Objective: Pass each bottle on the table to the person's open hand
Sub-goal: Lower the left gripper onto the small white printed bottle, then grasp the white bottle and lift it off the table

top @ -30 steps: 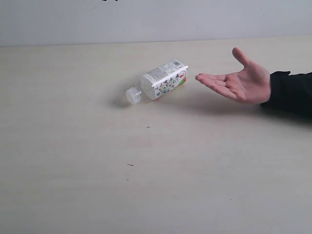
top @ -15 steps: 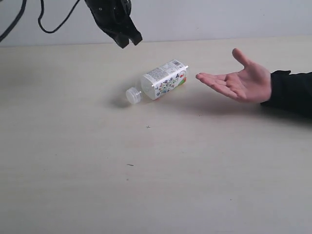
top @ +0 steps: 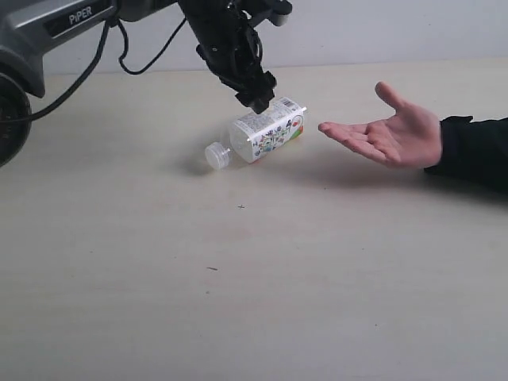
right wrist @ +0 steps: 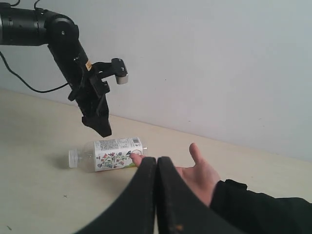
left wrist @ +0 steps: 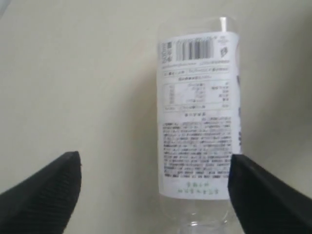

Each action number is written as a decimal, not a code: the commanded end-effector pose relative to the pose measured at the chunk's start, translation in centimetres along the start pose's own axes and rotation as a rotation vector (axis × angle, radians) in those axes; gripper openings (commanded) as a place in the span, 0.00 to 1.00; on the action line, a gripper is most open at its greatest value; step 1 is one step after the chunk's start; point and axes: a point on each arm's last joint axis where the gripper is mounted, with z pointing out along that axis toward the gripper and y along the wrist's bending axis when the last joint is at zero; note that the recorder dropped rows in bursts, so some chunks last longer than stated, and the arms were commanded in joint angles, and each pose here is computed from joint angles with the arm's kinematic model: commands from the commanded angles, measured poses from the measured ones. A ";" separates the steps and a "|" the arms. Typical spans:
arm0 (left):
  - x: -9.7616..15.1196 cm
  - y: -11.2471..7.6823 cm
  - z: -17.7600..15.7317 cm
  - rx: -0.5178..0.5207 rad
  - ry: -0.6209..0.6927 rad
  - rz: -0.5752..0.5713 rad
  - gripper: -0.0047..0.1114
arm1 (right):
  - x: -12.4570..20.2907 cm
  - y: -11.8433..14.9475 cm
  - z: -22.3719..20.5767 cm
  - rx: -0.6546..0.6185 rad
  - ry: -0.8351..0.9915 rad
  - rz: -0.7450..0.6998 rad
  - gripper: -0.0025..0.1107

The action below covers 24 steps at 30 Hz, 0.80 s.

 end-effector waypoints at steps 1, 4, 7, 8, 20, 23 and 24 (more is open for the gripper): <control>-1.1 -1.7 0.2 -0.063 0.004 0.090 0.83 | 0.1 0.0 0.0 0.005 -0.001 -0.004 0.02; -1.1 -2.2 1.1 -0.059 0.007 0.096 0.87 | 0.1 0.0 0.0 0.005 -0.001 -0.004 0.02; -0.7 -2.4 2.8 -0.051 0.023 0.092 0.87 | 0.1 0.0 0.0 0.005 -0.001 -0.004 0.02; -0.6 -2.5 3.6 -0.049 0.026 0.093 0.87 | 0.1 0.0 0.0 0.005 -0.001 -0.004 0.02; 0.4 -3.0 6.7 -0.030 0.057 0.086 0.86 | 0.1 0.0 0.0 0.005 -0.001 -0.004 0.02; 0.4 -3.1 6.7 -0.028 0.059 0.084 0.86 | 0.1 0.0 0.0 0.005 -0.001 -0.004 0.02; 0.4 -3.2 6.8 -0.014 0.064 0.077 0.86 | 0.1 0.0 0.0 0.005 -0.001 -0.004 0.02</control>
